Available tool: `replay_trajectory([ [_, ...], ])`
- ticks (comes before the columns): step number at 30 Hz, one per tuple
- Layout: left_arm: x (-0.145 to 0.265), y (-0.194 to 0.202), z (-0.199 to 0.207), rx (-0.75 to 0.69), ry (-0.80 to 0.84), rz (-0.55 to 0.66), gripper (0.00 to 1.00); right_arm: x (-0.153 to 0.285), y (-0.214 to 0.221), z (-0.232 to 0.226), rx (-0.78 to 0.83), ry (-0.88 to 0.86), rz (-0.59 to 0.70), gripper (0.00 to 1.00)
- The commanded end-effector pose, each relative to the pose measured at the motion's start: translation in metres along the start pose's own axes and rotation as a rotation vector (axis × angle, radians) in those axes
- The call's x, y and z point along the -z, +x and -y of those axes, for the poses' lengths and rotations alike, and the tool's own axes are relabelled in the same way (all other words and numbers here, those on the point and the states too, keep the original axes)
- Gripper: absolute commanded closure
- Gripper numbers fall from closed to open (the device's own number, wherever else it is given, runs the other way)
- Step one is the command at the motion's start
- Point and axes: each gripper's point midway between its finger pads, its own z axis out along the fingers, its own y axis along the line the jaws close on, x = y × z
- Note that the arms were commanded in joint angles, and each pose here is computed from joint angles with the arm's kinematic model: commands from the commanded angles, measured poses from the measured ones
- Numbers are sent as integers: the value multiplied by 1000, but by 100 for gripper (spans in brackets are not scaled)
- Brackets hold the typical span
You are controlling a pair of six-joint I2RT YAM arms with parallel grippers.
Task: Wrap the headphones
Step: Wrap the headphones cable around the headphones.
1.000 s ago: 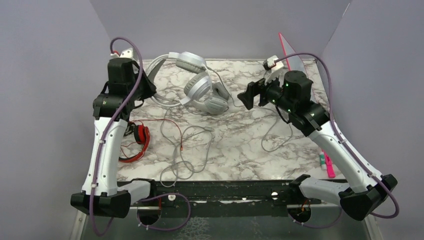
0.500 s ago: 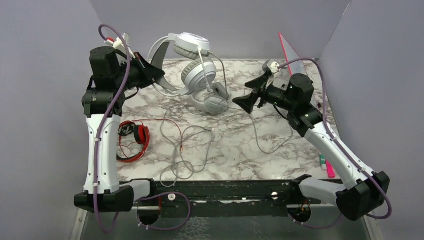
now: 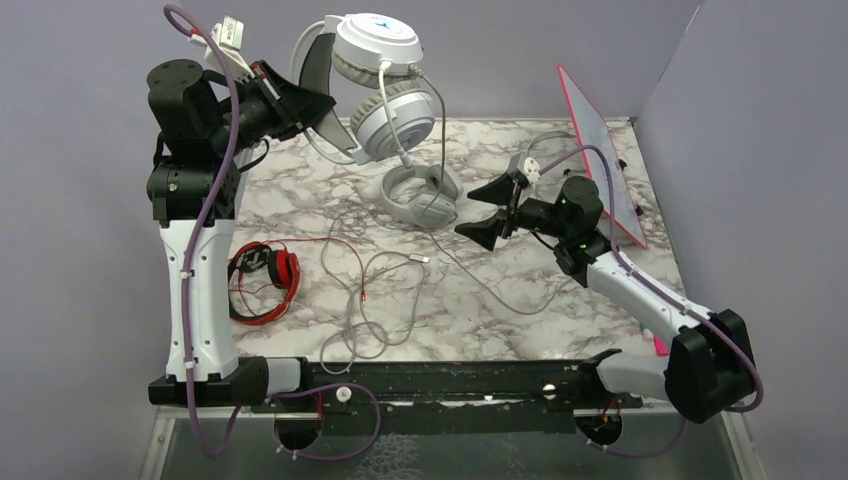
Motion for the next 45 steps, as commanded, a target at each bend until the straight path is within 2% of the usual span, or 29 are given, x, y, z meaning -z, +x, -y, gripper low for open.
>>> replay_trajectory([
  [1,14,-18,38,-22,105,50,100,-7,-9,-5,165,-73,116,15],
  [8,13,-17,39,-18,118,53,100,-43,9,-30,214,-176,147,19],
  [12,13,-19,41,-20,127,52,100,-43,13,-46,153,-222,190,20],
  [15,13,-19,43,-20,131,53,100,-44,22,-55,131,-249,177,22],
  [26,14,-21,50,-26,165,51,100,-51,54,-44,108,-196,128,30],
  [38,16,-18,64,-16,257,26,100,-56,60,-46,44,-227,182,41],
  [41,17,-13,65,-25,276,13,100,-53,53,-50,41,-236,191,50],
  [42,16,-12,64,-27,279,9,100,-52,49,-51,37,-238,197,57],
  [45,16,-3,63,-57,316,-23,100,-50,36,-42,14,-163,194,90],
])
